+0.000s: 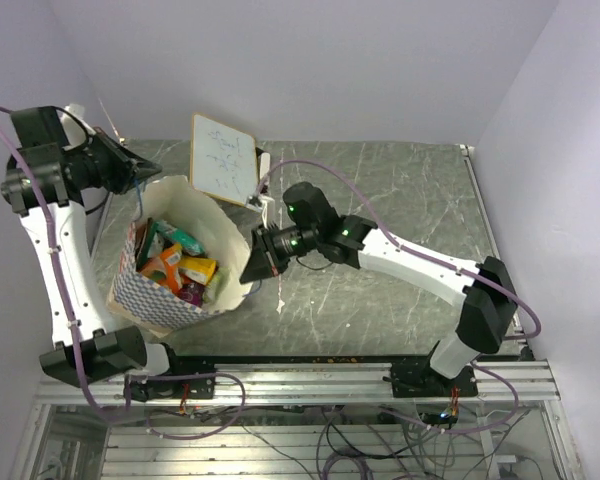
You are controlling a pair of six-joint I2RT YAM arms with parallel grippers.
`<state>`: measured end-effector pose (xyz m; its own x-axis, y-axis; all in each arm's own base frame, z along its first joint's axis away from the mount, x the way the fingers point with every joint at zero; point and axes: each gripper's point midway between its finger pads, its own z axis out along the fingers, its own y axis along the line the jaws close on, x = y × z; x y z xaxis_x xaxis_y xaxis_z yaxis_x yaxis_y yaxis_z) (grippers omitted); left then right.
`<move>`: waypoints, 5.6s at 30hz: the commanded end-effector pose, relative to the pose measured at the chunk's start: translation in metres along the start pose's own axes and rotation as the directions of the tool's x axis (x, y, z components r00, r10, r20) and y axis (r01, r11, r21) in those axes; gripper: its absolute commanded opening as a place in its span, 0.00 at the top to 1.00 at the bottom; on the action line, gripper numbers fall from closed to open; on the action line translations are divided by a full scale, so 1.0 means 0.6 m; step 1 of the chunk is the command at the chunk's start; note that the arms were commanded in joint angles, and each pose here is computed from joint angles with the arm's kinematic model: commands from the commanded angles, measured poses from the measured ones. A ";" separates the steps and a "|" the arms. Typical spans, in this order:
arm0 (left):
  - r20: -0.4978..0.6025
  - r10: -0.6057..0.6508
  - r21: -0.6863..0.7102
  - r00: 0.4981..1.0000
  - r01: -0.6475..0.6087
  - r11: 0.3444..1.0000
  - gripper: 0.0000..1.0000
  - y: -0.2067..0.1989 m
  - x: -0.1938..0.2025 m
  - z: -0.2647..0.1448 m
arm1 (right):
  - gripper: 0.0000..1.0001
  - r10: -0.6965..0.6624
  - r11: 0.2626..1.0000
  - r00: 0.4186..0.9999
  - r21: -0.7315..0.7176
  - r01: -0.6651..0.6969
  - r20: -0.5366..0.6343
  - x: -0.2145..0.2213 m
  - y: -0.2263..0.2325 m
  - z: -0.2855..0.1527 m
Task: Take the snacks out of the paper bag
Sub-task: Adjust the paper bag at the center of the board, then take out the snack from the paper bag, then place the snack at the center of the board.
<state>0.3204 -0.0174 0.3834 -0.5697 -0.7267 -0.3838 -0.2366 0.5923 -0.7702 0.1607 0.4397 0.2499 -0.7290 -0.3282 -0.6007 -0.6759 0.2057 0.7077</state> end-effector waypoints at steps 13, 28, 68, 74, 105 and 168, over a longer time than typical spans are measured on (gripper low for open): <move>-0.058 0.238 0.291 0.970 -0.211 0.933 0.93 -0.128 0.144 -0.001 | 0.90 -0.068 0.988 0.997 0.132 0.074 -0.048 0.053 -0.030 -0.051; -0.080 0.193 0.298 0.978 -0.162 0.941 0.93 -0.143 0.147 -0.019 | 0.27 -0.302 0.756 0.948 0.581 0.301 -0.098 -0.015 -0.072 -0.230; -0.051 0.117 0.372 0.992 -0.090 0.924 0.93 -0.192 0.144 -0.074 | 0.59 0.335 0.780 0.735 0.265 -0.567 0.589 -0.136 -0.034 0.146; -0.040 0.123 0.364 0.992 -0.100 0.926 0.93 -0.189 0.144 -0.075 | 0.79 0.324 0.755 0.743 0.312 -0.576 0.586 -0.122 -0.055 0.158; 0.074 0.202 0.113 0.977 -0.209 0.971 0.93 -0.135 0.086 -0.070 | 1.00 0.002 0.954 0.864 0.259 -0.153 0.504 -0.243 0.095 0.008; -0.109 0.258 0.168 0.960 -0.238 0.957 0.93 -0.091 0.111 -0.026 | 1.00 -0.091 0.378 0.529 0.521 -0.765 0.844 0.136 -0.073 -0.570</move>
<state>0.2812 -0.0864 0.3907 -0.7190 -0.4995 -0.4833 -0.0273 0.7152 -0.6984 0.1570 0.0886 0.3086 -0.4694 0.5457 -0.6942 0.1748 0.8280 0.5328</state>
